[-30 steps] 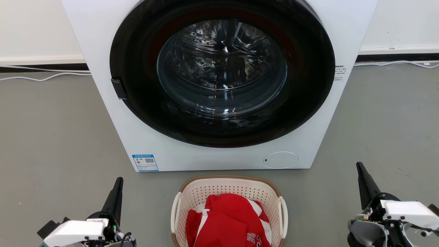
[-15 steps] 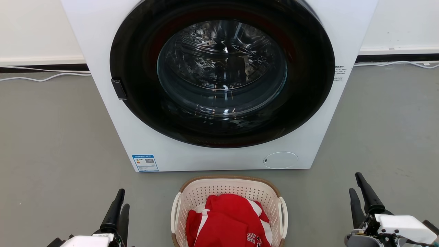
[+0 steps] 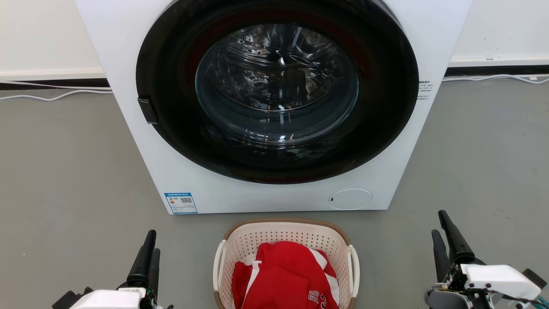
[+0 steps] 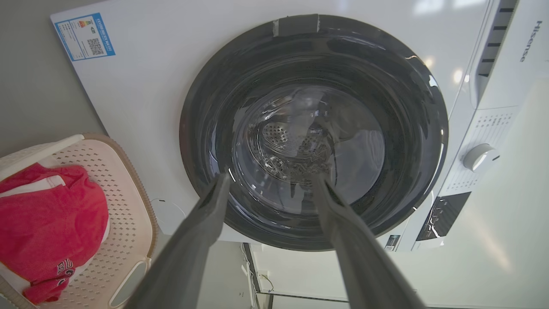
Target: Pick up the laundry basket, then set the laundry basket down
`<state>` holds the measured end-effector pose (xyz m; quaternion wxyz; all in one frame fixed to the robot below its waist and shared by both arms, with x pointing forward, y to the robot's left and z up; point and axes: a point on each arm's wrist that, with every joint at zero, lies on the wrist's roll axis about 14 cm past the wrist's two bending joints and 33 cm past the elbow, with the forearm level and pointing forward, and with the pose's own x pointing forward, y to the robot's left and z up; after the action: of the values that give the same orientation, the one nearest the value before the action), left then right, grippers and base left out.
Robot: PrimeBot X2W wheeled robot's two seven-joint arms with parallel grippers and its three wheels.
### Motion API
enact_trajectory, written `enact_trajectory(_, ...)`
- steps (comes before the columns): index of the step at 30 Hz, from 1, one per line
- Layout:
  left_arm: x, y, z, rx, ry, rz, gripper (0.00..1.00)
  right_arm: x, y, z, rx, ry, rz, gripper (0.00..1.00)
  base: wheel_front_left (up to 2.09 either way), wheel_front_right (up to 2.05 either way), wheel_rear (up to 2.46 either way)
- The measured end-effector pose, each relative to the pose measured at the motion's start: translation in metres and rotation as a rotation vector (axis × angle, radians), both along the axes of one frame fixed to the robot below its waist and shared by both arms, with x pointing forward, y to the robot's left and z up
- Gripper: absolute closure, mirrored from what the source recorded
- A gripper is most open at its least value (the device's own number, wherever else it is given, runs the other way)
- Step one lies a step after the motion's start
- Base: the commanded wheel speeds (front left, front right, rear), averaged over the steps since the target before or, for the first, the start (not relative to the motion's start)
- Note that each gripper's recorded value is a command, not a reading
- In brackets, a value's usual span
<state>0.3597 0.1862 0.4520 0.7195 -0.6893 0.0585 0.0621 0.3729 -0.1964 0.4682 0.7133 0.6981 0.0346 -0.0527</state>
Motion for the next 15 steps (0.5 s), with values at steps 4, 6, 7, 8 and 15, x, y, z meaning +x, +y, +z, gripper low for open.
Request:
enact_trajectory(4,0.002,-0.003,0.004,0.052,-0.012,-0.013,0.0,0.001,0.003,0.003,-0.03,-0.008,0.01,0.0,0.0,0.0,0.0)
enact_trajectory(6,0.004,-0.004,0.007,0.071,-0.023,-0.015,0.0,0.002,0.003,0.004,-0.053,-0.01,0.014,0.0,0.0,0.0,0.0)
enact_trajectory(7,0.005,-0.004,0.009,0.08,-0.028,-0.018,0.0,0.002,0.004,0.005,-0.064,-0.014,0.02,0.0,0.0,0.0,0.0)
enact_trajectory(8,0.005,-0.005,0.011,0.091,-0.032,-0.02,0.0,0.003,0.006,0.007,-0.077,-0.019,0.026,0.0,0.0,0.0,0.0)
enact_trajectory(15,0.008,-0.009,0.016,0.172,-0.051,-0.041,0.0,0.004,0.007,0.013,-0.158,-0.036,0.037,0.0,0.0,0.0,0.0)
